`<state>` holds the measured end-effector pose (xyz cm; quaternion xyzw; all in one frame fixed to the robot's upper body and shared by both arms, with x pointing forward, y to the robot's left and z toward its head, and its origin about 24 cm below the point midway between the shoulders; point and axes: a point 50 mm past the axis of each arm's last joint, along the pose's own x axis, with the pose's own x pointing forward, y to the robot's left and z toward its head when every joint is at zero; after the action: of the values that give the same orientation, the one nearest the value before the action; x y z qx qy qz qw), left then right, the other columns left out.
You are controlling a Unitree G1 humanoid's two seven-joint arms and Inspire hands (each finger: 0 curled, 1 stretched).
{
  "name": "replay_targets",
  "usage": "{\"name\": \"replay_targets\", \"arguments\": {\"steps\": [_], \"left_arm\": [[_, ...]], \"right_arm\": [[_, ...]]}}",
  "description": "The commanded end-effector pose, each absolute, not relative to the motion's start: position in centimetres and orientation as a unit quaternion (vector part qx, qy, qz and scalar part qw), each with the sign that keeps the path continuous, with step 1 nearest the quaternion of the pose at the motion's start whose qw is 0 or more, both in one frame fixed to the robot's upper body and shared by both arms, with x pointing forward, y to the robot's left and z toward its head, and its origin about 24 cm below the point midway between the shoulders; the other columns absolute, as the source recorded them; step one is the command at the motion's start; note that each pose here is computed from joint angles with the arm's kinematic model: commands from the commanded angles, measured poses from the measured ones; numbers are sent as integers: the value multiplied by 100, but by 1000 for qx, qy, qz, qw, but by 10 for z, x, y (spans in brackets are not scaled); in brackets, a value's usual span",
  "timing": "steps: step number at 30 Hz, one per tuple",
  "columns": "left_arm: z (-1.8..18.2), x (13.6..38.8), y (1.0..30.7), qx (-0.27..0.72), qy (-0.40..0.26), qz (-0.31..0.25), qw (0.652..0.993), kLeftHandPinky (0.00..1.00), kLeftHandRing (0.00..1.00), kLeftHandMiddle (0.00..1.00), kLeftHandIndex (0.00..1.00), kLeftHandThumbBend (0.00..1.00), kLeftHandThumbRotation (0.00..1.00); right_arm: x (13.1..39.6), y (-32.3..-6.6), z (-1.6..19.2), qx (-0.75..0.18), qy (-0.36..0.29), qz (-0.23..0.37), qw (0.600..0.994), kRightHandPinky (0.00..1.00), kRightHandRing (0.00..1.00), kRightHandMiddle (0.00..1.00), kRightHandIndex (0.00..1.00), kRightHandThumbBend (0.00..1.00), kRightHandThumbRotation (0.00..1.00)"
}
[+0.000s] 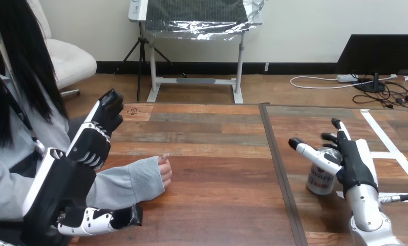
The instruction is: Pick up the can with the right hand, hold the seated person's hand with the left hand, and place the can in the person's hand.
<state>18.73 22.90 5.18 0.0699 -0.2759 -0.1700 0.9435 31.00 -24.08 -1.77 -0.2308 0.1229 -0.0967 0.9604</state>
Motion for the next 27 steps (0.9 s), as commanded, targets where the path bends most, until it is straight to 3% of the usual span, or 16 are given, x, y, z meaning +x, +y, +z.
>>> {"name": "replay_targets", "arguments": {"steps": [1, 11, 22, 27], "left_arm": [[67, 198, 226, 74, -320, -167, 929, 100, 100, 100, 97, 100, 40], [68, 200, 226, 72, -329, -172, 926, 100, 100, 100, 98, 100, 38], [70, 200, 226, 71, -333, -170, 925, 100, 100, 100, 97, 100, 41], [70, 199, 228, 75, -337, -167, 923, 100, 100, 100, 97, 100, 43]], "right_arm": [[321, -233, -6, -242, 95, -101, 960, 85, 98, 100, 98, 100, 46], [314, -231, -15, -247, 104, -126, 955, 77, 91, 94, 95, 100, 29], [308, -231, -22, -239, 121, -152, 951, 57, 73, 81, 90, 100, 17], [305, -231, -26, -236, 129, -158, 950, 57, 74, 81, 89, 100, 14]]}}
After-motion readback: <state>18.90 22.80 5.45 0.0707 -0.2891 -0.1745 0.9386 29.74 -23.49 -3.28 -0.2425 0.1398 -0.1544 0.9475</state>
